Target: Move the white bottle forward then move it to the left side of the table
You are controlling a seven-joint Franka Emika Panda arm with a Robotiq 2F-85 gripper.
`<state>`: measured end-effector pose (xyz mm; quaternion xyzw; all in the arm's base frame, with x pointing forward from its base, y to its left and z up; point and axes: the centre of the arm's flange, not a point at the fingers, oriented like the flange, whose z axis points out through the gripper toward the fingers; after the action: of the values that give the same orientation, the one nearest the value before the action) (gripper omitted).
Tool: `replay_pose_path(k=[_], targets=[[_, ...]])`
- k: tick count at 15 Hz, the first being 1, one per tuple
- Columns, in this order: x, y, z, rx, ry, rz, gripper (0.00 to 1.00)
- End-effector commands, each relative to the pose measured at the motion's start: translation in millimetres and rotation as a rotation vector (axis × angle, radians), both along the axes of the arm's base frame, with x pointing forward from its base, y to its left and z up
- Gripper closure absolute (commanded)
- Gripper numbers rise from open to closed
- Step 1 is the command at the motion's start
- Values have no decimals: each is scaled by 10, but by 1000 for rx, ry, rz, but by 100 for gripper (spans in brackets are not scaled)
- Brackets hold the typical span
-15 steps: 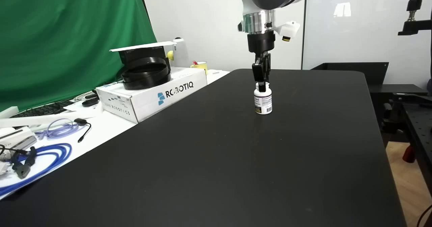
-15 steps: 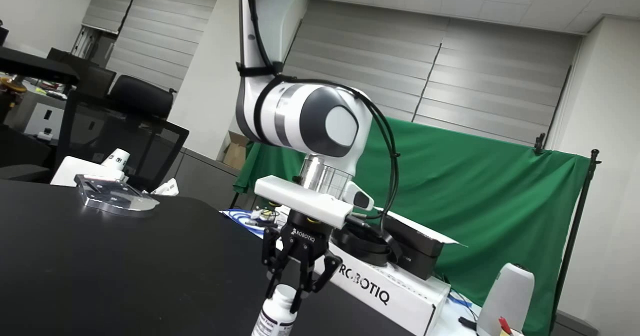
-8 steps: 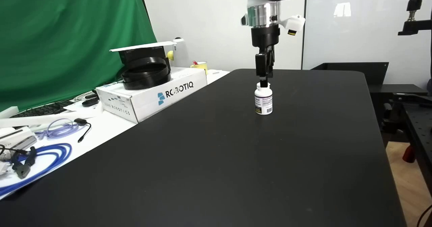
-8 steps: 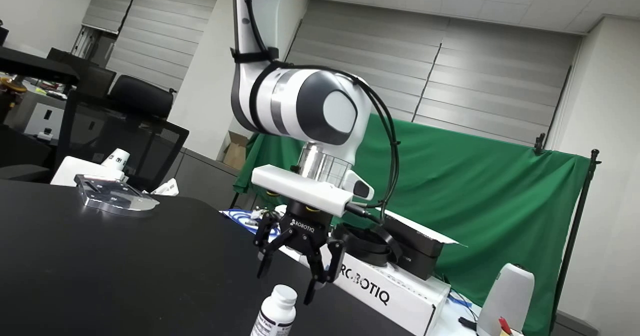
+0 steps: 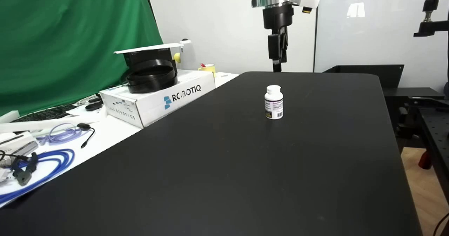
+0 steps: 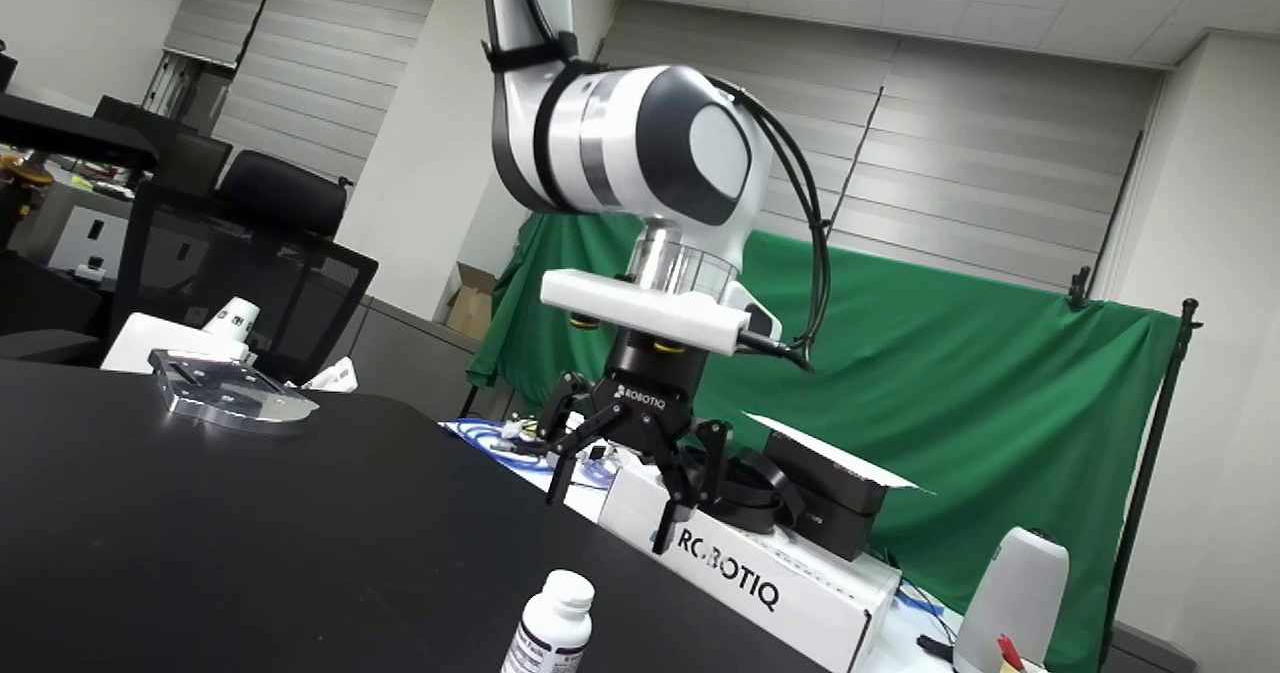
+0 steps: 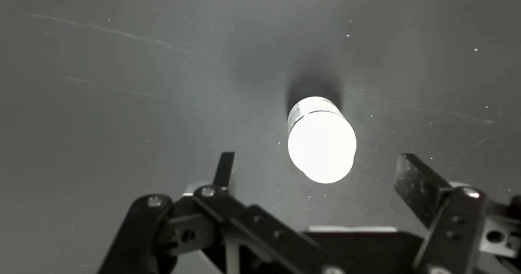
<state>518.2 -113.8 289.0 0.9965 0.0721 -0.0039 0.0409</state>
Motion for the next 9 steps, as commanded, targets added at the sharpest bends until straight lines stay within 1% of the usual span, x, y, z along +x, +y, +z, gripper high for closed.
replay_pose_path(k=[1,6,9], targets=[[19,0,297,-19,17,-8,0],[59,-13,515,-20,3,-14,0],[82,-4,507,-14,-5,-1,0]])
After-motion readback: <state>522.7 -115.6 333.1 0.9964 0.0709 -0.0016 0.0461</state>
